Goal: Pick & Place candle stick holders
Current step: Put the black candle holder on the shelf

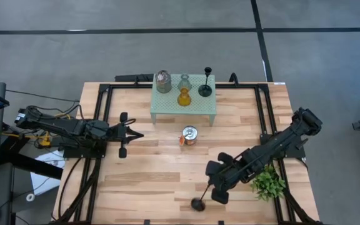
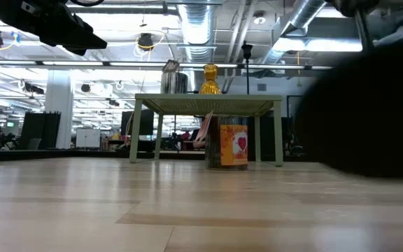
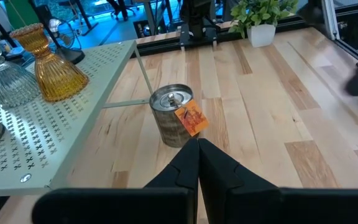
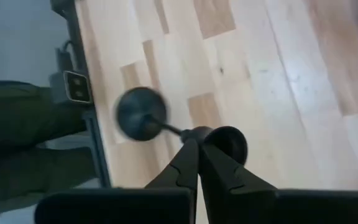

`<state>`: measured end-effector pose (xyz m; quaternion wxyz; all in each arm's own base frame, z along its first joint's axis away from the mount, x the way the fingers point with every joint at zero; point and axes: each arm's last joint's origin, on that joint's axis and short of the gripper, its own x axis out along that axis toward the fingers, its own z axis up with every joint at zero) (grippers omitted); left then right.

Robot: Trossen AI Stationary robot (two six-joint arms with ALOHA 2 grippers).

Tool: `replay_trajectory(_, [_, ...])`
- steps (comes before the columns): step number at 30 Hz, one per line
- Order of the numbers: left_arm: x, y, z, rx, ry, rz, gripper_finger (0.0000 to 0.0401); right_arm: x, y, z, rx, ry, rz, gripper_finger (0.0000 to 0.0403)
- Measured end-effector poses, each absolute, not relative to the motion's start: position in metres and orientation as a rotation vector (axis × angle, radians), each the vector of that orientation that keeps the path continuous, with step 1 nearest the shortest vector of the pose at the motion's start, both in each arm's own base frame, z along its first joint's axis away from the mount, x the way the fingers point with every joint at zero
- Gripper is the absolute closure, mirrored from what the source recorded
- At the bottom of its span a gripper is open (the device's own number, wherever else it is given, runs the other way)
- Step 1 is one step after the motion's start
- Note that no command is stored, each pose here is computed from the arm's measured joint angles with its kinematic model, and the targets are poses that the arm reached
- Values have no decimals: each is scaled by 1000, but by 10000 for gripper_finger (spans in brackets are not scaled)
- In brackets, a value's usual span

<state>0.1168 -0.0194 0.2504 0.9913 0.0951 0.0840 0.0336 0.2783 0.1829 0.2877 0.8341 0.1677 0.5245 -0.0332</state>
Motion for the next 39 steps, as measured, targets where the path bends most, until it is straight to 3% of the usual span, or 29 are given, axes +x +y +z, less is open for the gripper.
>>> replay_trajectory(16, [117, -19, 250, 197, 169, 67, 393, 278, 168, 292, 139, 1076, -172, 402])
replay_trajectory(30, [117, -19, 250, 199, 169, 67, 393, 263, 150, 388, -107, 966, -197, 403])
replay_trajectory(39, [117, -19, 250, 199, 169, 67, 393, 268, 97, 422, -248, 988, -290, 403])
